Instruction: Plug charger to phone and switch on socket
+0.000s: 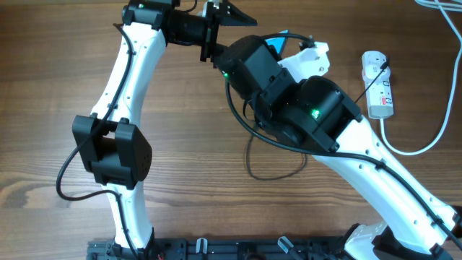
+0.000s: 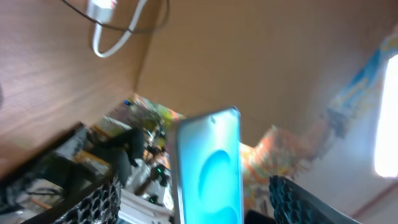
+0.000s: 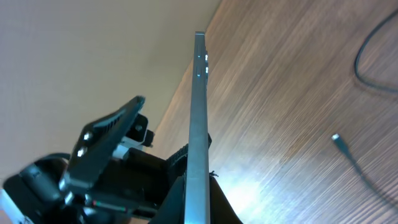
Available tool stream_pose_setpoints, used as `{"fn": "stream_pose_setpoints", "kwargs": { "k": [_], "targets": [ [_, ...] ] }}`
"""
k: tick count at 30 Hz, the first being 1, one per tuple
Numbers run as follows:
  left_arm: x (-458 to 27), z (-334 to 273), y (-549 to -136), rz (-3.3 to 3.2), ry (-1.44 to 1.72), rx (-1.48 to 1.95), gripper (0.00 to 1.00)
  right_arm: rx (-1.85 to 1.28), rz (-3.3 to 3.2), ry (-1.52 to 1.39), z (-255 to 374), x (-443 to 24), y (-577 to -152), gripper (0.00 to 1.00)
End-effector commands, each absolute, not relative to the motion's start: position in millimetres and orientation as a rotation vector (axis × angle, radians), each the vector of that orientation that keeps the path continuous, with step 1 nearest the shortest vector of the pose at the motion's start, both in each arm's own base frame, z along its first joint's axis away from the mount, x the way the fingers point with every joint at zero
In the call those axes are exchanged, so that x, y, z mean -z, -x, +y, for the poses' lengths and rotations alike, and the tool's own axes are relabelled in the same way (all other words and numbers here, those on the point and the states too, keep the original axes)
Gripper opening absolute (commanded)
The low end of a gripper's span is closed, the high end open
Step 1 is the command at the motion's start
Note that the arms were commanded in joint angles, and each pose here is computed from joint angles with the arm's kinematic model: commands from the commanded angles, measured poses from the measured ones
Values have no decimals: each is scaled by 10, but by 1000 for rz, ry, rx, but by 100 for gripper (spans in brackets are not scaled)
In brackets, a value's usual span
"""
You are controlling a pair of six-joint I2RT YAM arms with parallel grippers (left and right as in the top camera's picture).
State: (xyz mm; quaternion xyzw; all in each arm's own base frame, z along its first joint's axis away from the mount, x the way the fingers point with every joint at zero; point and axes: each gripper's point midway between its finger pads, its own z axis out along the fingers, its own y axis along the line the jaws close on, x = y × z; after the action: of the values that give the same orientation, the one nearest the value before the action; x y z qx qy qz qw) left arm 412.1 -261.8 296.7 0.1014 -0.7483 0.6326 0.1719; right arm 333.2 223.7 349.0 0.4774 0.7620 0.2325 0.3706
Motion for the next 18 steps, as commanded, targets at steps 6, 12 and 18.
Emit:
{"fn": "stream_pose_setpoints", "kwargs": {
  "k": [6,12,18],
  "targets": [
    [-3378,-2593,-3898,-1954,-169,-1883,59,-779,1839,-1366,2276,-3724,-3328,4],
    [-3378,-2593,-3898,-1953,-169,-1883,50,-843,1819,-1367,2350,-3796,-3373,4],
    [-3364,-2591,-3873,-1937,-203,-1859,50,-876,1857,-1289,2382,-3862,-3483,4]
  ]
}}
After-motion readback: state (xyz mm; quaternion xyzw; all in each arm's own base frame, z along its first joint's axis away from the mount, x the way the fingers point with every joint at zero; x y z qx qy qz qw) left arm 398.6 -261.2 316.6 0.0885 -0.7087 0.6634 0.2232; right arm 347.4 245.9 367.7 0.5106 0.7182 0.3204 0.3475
